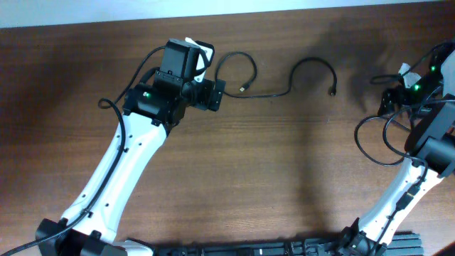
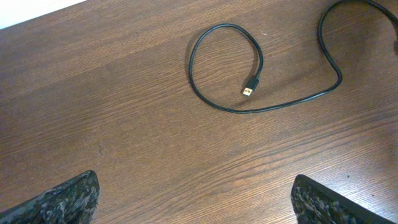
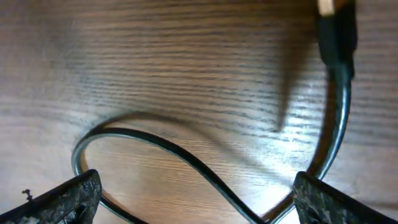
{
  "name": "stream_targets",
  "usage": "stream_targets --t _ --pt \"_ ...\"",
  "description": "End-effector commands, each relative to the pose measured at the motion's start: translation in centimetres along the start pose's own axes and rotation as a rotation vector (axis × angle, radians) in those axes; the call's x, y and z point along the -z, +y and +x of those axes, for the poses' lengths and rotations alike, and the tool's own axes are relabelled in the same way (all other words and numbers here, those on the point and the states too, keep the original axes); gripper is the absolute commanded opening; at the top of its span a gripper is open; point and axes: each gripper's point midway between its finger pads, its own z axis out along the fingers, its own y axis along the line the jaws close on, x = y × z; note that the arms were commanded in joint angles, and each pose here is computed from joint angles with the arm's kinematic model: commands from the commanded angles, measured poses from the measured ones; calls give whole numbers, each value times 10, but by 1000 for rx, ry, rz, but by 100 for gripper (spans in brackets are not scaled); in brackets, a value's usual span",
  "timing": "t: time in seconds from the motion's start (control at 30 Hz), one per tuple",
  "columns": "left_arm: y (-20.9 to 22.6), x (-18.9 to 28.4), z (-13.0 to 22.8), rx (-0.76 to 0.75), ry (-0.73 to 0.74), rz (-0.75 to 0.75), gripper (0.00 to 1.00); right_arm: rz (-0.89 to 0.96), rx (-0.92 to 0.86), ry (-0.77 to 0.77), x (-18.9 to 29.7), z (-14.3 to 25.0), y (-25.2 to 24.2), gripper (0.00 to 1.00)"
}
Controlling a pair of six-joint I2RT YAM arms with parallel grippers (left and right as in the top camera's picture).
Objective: Untangle cables
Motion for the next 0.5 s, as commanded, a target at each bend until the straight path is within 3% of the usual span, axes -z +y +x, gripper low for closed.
stream_targets --t 0.0,0.17,0.23,0.47 --pt "3 10 -6 16 -28 -11 99 -28 203 19 -8 3 6 96" --pt "3 10 -6 16 -28 -11 99 -72 366 67 -27 18 12 95" --pt "3 10 -6 16 -28 -11 99 -74 401 68 -38 20 12 88" --pt "3 10 -6 16 -28 -11 99 -28 417 15 -50 6 3 24"
